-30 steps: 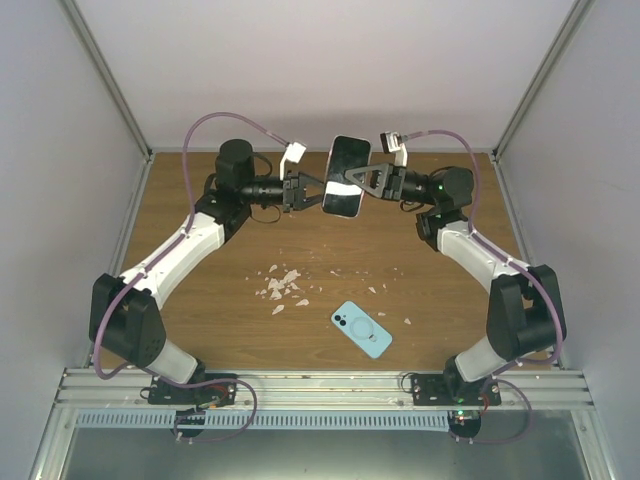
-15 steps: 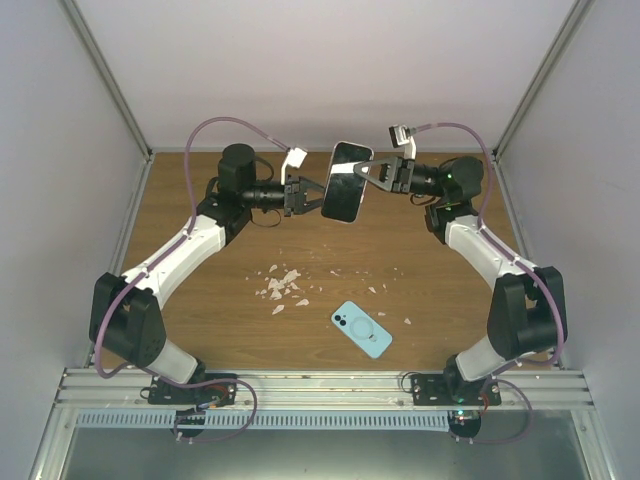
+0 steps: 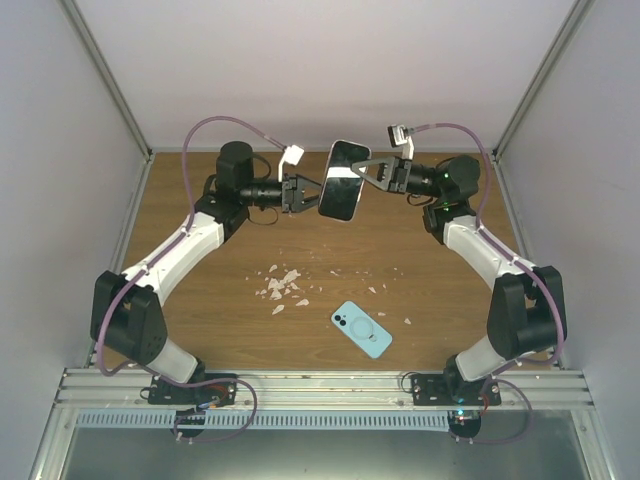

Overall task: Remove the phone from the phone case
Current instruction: Remove the phone case from the phone.

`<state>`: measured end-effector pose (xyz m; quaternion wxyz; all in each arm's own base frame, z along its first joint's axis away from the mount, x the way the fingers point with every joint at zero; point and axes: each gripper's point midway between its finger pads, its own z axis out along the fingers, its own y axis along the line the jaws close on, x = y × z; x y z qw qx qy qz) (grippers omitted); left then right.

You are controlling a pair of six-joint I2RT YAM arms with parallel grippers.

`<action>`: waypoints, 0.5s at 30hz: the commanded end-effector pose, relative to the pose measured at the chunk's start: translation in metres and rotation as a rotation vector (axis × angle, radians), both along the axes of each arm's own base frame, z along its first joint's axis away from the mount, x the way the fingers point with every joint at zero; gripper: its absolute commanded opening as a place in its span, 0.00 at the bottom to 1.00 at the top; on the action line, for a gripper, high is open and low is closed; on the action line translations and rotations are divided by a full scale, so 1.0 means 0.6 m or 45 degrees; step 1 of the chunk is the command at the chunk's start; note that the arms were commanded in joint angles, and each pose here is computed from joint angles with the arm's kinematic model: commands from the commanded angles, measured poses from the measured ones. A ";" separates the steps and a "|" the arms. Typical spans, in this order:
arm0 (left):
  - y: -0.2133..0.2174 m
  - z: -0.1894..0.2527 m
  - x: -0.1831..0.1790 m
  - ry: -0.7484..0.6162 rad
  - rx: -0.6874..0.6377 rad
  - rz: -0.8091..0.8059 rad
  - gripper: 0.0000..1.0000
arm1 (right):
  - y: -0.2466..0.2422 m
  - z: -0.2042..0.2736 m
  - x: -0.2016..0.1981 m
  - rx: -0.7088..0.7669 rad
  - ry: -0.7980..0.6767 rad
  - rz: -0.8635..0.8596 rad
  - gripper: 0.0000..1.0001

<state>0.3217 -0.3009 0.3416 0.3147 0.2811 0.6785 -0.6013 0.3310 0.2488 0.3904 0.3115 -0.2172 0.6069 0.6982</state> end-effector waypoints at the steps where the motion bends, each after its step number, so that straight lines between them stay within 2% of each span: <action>1: -0.007 0.038 0.018 -0.088 -0.041 0.032 0.35 | 0.027 0.001 -0.030 0.000 -0.045 0.075 0.00; 10: -0.030 0.059 0.014 -0.116 -0.078 -0.036 0.47 | 0.057 -0.020 -0.050 -0.012 -0.006 0.151 0.00; 15: -0.039 0.071 0.002 -0.124 -0.111 -0.099 0.50 | 0.067 -0.039 -0.051 -0.025 0.038 0.171 0.00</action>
